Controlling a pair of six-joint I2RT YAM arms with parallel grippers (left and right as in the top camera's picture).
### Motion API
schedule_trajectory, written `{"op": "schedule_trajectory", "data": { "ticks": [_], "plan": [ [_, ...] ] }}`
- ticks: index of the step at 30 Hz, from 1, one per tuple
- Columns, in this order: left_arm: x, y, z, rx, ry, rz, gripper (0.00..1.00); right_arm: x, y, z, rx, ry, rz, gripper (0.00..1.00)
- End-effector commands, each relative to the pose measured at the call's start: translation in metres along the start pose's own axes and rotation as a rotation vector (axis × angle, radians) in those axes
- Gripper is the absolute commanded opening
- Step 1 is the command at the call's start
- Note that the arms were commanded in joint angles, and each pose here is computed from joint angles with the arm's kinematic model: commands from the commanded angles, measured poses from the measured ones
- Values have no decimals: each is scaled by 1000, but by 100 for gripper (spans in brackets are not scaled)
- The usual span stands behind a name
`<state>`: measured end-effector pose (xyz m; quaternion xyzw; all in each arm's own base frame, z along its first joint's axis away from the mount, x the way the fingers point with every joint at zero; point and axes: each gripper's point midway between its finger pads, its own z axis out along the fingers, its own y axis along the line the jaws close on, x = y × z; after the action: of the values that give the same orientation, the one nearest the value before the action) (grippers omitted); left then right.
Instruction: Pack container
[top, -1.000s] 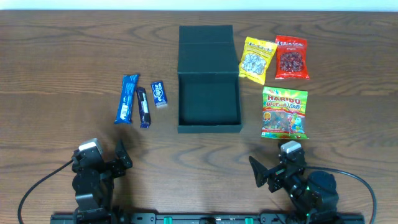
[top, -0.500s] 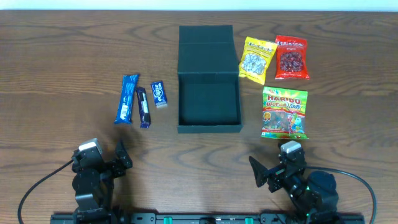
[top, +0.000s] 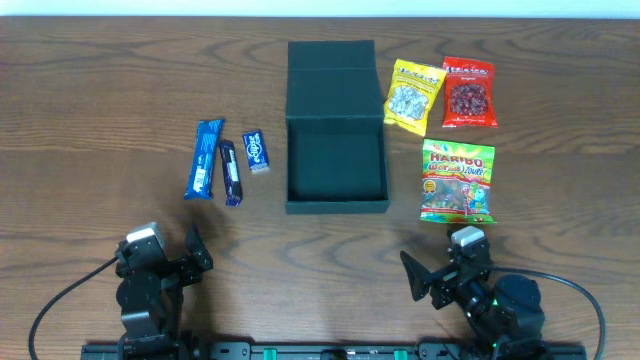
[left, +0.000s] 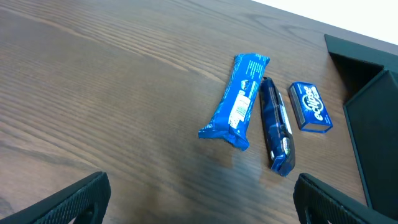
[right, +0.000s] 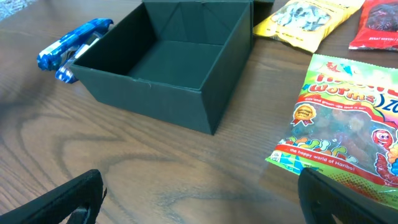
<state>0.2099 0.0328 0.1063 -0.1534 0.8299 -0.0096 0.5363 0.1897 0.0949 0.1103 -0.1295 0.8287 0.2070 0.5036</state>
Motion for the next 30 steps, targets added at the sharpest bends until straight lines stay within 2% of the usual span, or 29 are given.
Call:
{"op": "schedule_trajectory", "data": {
  "ticks": [1, 19, 24, 27, 30],
  "plan": [
    [6, 2, 2, -8, 9, 21, 95, 0, 2, 0, -9, -4, 6, 99],
    [6, 2, 2, -8, 10, 21, 95, -4, 4, 0, -20, -19, 10, 99],
    [6, 2, 2, -8, 10, 21, 95, 0, 26, -2, -146, 21, 300, 99],
    [6, 2, 2, -8, 9, 21, 95, -10, 27, -2, -160, -9, 410, 99],
    [6, 2, 2, -8, 9, 21, 95, -25, 33, -4, -202, -57, 413, 99]
  ]
}}
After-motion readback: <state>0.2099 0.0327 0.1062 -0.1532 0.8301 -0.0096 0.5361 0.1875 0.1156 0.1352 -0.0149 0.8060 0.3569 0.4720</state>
